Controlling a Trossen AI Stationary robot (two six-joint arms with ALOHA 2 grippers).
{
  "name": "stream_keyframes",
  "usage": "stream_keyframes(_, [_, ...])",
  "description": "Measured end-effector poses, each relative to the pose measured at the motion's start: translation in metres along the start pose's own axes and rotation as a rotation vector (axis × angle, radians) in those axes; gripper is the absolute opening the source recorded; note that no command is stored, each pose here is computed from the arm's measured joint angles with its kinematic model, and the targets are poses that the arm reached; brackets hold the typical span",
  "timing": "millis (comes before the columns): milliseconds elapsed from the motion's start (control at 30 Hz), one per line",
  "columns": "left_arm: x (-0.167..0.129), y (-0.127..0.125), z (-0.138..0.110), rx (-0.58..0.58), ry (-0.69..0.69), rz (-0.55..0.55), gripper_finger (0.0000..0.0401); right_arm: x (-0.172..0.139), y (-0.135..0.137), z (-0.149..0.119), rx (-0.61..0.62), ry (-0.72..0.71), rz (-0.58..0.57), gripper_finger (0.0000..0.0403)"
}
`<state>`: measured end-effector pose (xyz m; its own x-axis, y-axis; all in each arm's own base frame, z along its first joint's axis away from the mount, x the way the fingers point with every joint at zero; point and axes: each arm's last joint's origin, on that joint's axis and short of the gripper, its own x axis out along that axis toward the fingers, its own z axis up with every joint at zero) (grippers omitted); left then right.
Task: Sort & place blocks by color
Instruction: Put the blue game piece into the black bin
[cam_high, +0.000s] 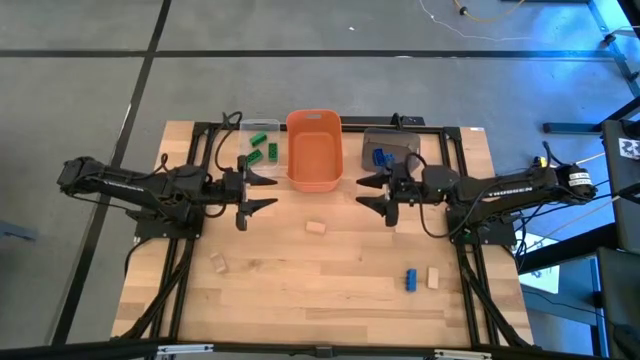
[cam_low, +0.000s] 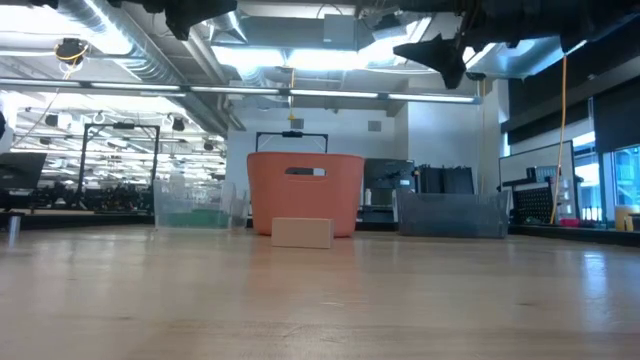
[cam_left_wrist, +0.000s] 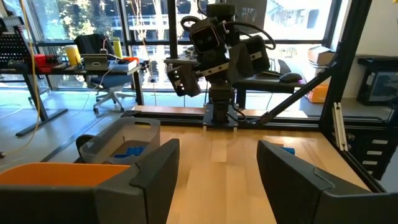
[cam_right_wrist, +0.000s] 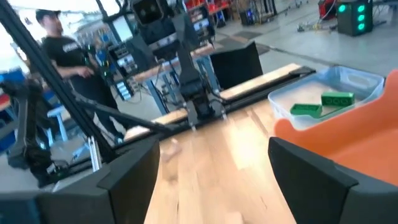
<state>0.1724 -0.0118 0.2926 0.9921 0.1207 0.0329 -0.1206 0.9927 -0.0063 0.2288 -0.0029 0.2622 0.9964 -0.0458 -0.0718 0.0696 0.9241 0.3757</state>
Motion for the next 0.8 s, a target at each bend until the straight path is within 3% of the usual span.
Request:
stream_keyframes(233, [0.0,0.0,0.0,0.0,0.0,0.0,0.0208,0.003,0.008,0.017,-0.136,0.066,-0.004,0.03])
stream_keyframes(333, [0.0,0.0,0.0,-0.002,0.0,0.0,0.0208,0.003,0.01,0.022,-0.103,0.081,-0.001,0.03])
stream_keyframes(467, [0.0,0.0,0.0,-0.002,0.0,0.004,0.0208,0.001,0.013,0.019,0.181,0.262,-0.01,0.03])
stream_keyframes(633, [0.0,0.002,0.0,0.006,0.001,0.059,0.0208,-0.016,0.027,-0.009,0.557,0.699,-0.092,0.03])
stream_keyframes(800, [0.0,0.003,0.0,0.009,0.001,0.105,0.0208,-0.043,0.056,-0.042,0.843,1.011,-0.322,0.03])
